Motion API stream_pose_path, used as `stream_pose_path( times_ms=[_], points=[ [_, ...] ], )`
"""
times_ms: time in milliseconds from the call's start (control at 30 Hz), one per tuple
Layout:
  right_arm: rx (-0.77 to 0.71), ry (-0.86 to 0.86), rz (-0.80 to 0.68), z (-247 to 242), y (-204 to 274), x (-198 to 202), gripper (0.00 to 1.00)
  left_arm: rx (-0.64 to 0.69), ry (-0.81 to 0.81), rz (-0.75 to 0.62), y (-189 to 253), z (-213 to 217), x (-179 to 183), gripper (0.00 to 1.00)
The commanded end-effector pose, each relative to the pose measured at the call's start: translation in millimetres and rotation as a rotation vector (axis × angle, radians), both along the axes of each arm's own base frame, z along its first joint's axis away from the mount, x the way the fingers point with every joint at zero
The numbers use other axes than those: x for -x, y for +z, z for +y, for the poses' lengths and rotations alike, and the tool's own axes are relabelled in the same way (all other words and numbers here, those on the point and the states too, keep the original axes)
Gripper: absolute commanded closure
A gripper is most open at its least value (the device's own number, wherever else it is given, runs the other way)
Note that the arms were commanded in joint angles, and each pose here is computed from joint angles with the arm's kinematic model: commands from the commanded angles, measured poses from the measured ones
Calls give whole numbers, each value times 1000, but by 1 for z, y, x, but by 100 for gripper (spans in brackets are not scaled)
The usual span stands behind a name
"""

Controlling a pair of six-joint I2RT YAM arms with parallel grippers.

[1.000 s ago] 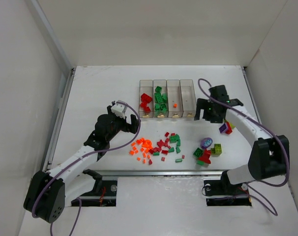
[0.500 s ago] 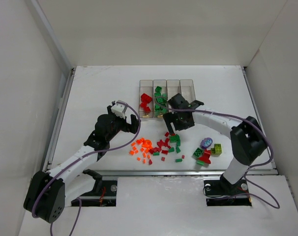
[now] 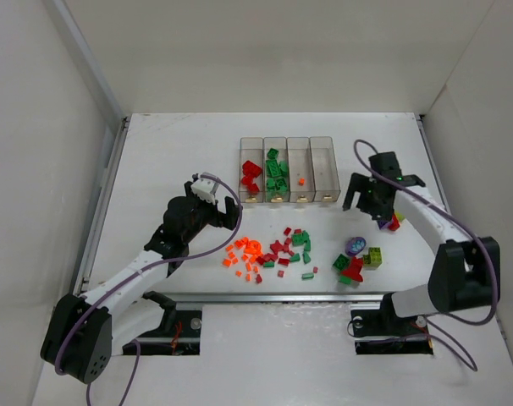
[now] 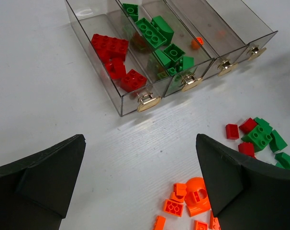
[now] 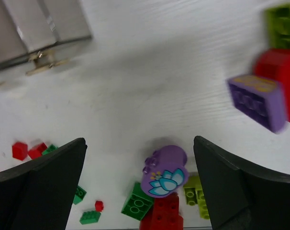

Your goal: Sort the legos into containers by color

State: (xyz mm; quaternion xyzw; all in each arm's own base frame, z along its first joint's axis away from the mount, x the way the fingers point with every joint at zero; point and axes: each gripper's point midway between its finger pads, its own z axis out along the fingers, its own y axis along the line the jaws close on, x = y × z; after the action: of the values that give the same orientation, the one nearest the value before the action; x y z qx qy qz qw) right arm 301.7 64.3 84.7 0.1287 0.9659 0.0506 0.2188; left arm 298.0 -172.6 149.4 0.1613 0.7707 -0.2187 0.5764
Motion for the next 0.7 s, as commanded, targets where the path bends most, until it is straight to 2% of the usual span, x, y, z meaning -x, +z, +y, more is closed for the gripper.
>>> stream_pose_path(
  times_ms=[0, 167, 400, 533, 600, 667],
  points=[
    [-65, -194, -100, -22, 27, -6, 1, 37, -7, -63, 19, -4, -3, 0],
    [-84, -422, -174, -70, 48, -15, 1, 41, -7, -72, 22, -4, -2, 0],
    [-5, -646, -165, -140, 57, -13, 1, 37, -7, -63, 18, -3, -1, 0],
    [66, -599, -206, -161, 75, -34, 1, 37, -7, -63, 18, -3, -1, 0],
    [106, -542, -152, -170, 62, -43, 1, 37, -7, -63, 18, -3, -1, 0],
    [86, -460, -73, -165, 45, -55, 1, 37, -7, -63, 18, -3, -1, 0]
  ],
)
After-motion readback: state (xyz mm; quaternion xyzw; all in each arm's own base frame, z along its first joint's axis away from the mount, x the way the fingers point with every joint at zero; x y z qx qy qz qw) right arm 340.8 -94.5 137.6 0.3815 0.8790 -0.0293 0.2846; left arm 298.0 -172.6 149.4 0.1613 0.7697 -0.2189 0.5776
